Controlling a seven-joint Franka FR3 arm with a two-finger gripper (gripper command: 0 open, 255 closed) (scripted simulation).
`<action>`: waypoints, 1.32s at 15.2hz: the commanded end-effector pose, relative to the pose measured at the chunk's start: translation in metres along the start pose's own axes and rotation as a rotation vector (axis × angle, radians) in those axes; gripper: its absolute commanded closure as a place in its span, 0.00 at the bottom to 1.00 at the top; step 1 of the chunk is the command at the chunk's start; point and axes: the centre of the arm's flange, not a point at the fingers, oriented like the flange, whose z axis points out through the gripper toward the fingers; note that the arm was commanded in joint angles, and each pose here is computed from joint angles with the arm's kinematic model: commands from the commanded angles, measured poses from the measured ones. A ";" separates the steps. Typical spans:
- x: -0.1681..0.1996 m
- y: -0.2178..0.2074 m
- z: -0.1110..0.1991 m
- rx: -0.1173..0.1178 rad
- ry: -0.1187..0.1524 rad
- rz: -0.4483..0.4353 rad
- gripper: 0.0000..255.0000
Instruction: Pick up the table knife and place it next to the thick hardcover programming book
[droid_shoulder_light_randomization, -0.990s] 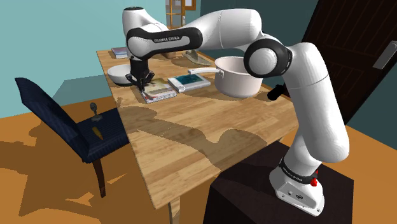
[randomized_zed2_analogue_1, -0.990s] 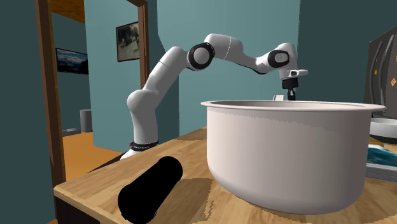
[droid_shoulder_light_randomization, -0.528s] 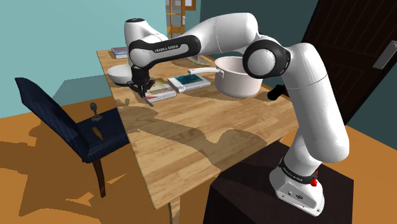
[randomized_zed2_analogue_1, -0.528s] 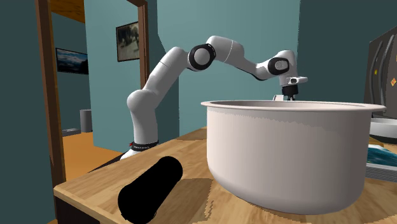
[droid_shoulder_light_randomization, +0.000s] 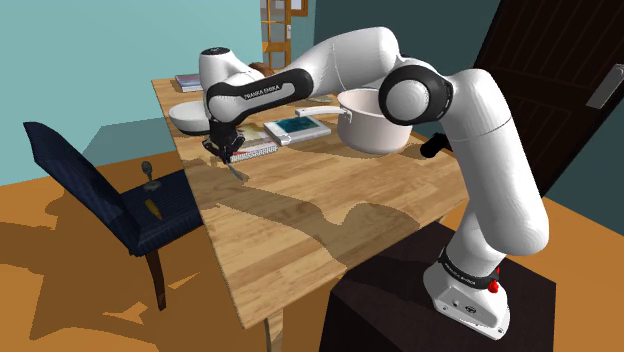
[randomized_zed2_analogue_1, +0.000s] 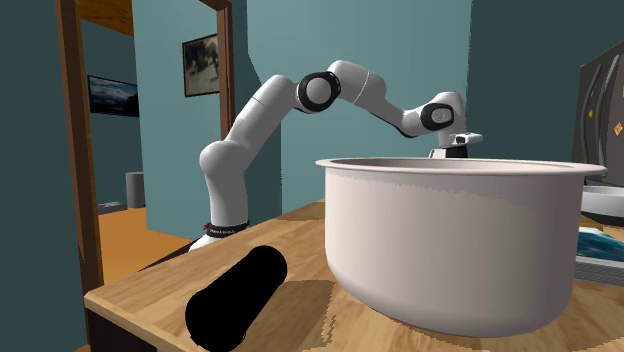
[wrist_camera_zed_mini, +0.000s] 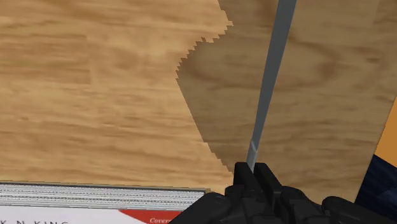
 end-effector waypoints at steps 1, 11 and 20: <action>0.000 0.000 0.002 0.000 0.000 0.000 1.00; 0.000 0.000 0.002 0.000 0.000 0.000 0.00; 0.000 0.000 -0.048 0.000 0.000 0.000 0.00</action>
